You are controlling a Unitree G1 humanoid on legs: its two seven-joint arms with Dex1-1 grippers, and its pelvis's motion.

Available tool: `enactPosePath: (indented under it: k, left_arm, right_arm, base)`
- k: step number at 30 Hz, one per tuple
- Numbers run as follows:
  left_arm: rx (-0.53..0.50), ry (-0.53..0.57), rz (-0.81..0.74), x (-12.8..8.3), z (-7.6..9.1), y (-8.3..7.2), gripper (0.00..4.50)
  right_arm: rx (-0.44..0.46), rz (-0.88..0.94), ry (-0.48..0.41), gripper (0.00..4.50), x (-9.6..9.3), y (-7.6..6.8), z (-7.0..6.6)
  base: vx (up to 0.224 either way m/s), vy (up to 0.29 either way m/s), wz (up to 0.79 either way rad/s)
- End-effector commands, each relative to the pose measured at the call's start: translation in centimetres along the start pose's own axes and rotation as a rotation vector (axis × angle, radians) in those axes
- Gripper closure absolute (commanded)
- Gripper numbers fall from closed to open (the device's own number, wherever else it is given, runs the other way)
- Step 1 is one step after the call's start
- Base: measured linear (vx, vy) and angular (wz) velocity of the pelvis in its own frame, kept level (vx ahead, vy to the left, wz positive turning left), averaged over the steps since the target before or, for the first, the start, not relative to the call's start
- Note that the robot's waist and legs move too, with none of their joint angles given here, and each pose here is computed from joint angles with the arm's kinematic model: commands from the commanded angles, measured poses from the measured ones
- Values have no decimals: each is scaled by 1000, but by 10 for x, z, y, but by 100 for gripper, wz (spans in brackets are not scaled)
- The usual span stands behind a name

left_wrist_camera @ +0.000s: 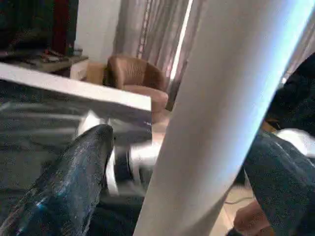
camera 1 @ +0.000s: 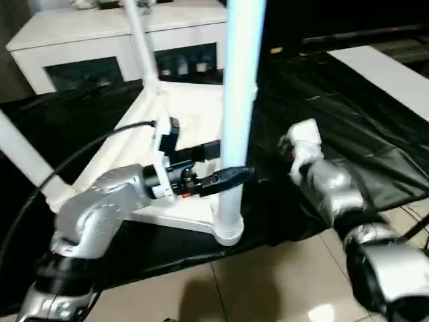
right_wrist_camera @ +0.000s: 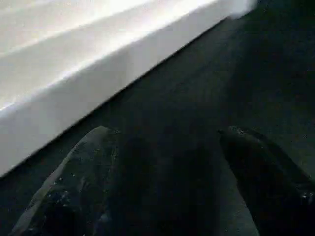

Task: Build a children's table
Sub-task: Rotate table base

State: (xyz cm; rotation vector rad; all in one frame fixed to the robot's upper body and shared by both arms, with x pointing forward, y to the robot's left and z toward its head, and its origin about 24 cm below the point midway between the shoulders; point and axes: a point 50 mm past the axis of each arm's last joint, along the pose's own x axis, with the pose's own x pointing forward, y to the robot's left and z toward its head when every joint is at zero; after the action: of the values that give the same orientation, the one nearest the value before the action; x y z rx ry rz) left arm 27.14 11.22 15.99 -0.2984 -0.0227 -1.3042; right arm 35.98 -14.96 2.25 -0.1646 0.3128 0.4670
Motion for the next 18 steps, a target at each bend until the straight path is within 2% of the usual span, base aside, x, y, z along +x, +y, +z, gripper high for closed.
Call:
enactPosePath:
  k: [1,3,4,7,8,10,17,18]
  left_arm:
    - [3,14,26,-3,-2,-1,5]
    - [1,16,24,-2,-3,-2,5]
    - [-3,18,11,1,-3,-3,5]
    - [-3,26,-6,4,-4,-4,5]
    - [-8,30,-31,11,-5,-4,5]
    - [-12,31,-39,13,-5,-5,5]
    - [-15,-10,-107,40,-2,-13,5]
    - [-15,-10,-107,40,-2,-13,5]
  right_arm:
    - [-15,56,-17,79,5,11,5]
    - [-16,90,-17,79,8,21,4]
    - [-18,120,-20,79,12,30,6]
    - [-20,133,-23,79,15,36,8]
    - [-22,169,-31,79,19,47,11]
    - [-22,187,-35,79,20,52,12]
    - [-43,405,-71,79,27,97,19]
    - [-43,405,-71,79,27,97,19]
  base:
    - [0,0,0]
    - [0,0,0]
    - [0,0,0]
    - [0,0,0]
    - [0,0,0]
    - [0,0,0]
    - [0,0,0]
    - [0,0,0]
